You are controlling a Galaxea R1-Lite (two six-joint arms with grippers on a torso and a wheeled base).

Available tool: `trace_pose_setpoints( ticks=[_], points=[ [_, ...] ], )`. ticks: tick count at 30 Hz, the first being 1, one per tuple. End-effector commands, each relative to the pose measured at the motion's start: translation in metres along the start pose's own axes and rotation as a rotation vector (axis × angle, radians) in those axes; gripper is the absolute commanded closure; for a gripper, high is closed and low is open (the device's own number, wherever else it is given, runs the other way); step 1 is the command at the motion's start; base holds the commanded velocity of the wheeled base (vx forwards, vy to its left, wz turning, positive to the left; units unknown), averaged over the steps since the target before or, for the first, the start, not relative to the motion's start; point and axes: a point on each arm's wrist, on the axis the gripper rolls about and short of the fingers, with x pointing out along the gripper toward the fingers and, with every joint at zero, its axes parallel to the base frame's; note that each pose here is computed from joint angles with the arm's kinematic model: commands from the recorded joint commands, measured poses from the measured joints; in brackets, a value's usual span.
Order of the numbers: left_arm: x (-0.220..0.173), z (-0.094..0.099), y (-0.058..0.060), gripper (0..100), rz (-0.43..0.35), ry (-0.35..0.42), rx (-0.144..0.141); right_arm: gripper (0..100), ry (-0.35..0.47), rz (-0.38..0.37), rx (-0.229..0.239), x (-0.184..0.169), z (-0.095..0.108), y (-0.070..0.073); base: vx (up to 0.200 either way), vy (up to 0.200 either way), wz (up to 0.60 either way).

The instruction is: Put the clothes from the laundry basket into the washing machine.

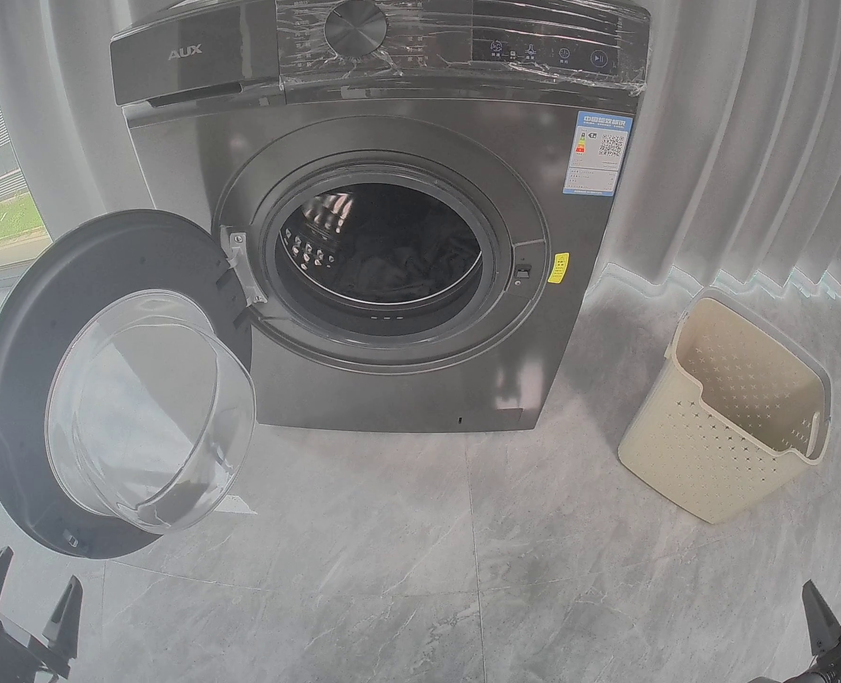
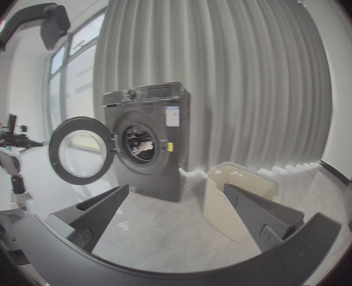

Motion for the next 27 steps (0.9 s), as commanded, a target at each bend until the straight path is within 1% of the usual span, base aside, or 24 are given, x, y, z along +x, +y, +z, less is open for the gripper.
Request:
trace_pose_setpoints(
  ticks=[1,2,3,5,6,7,8,11,12,14,15,16,17,19,20,21,22,27],
  points=[
    [-0.0115,-0.0153,0.0008,0,0.021,-0.044,-0.015,0,0.042,-0.200,0.003,-0.0025,-0.0109,-0.0032,0.000,0.000,0.00],
    [-0.0116,-0.0149,0.0015,0,0.064,-0.048,-0.013,0,0.059,-0.252,0.030,-0.0028,-0.0128,-0.0043,0.000,0.000,0.00],
    [-0.0116,-0.0149,0.0017,0,0.089,-0.048,-0.004,0,0.060,-0.241,0.039,-0.0028,-0.0130,-0.0040,0.000,0.000,0.00],
    [-0.0118,-0.0149,0.0015,0,0.112,-0.048,0.003,0,0.079,-0.232,0.045,-0.0027,-0.0148,-0.0036,0.000,0.000,0.00],
    [-0.0138,-0.0155,0.0006,0,0.151,-0.069,0.013,0,0.080,-0.223,0.047,-0.0027,-0.0150,-0.0035,0.000,0.000,0.00],
    [-0.0156,-0.0163,0.0001,0,0.163,-0.086,0.020,0,0.080,-0.221,0.048,-0.0028,-0.0152,-0.0035,0.000,0.000,0.00],
    [-0.0188,-0.0173,-0.0007,0,0.164,-0.126,0.035,0,0.080,-0.218,0.042,-0.0028,-0.0152,-0.0034,0.000,0.000,0.00],
    [-0.0178,-0.0168,-0.0008,0,0.145,-0.112,0.025,0,0.080,-0.219,0.044,-0.0027,-0.0150,-0.0034,0.000,0.000,0.00],
    [-0.0178,-0.0166,-0.0008,0,0.143,-0.114,0.017,0,0.080,-0.219,0.045,-0.0027,-0.0150,-0.0034,0.000,0.000,0.00],
    [-0.0178,-0.0166,-0.0008,0,0.143,-0.114,0.017,0,0.080,-0.219,0.045,-0.0027,-0.0150,-0.0034,0.000,0.000,0.00],
    [-0.0191,-0.0172,-0.0009,0,0.122,-0.131,-0.015,0,0.080,-0.218,0.048,-0.0027,-0.0150,-0.0034,0.000,0.000,0.00],
    [-0.0191,-0.0172,-0.0009,0,0.122,-0.131,-0.015,0,0.080,-0.218,0.048,-0.0027,-0.0150,-0.0034,0.000,0.000,0.00],
    [-0.0194,-0.0174,-0.0011,0,0.110,-0.137,-0.035,0,0.079,-0.218,0.050,-0.0027,-0.0150,-0.0034,-0.200,0.000,0.00],
    [-0.0194,-0.0172,-0.0015,0,0.093,-0.138,-0.034,0,0.080,-0.218,0.047,-0.0027,-0.0150,-0.0034,-0.200,0.000,0.00],
    [-0.0194,-0.0172,-0.0016,0,0.090,-0.138,-0.029,0,0.080,-0.218,0.047,-0.0027,-0.0150,-0.0034,-0.200,0.000,0.00],
    [-0.0194,-0.0172,-0.0016,0,0.088,-0.138,-0.035,0,0.080,-0.218,0.047,-0.0027,-0.0150,-0.0034,-0.200,0.000,0.00],
    [-0.0193,-0.0173,-0.0016,0,0.089,-0.140,-0.049,0,0.080,-0.218,0.048,-0.0027,-0.0150,-0.0034,-0.200,0.000,0.00],
    [-0.0193,-0.0172,-0.0015,0,0.092,-0.141,-0.046,0,0.078,-0.218,0.050,-0.0028,-0.0150,-0.0034,0.000,0.000,0.00]
  ],
)
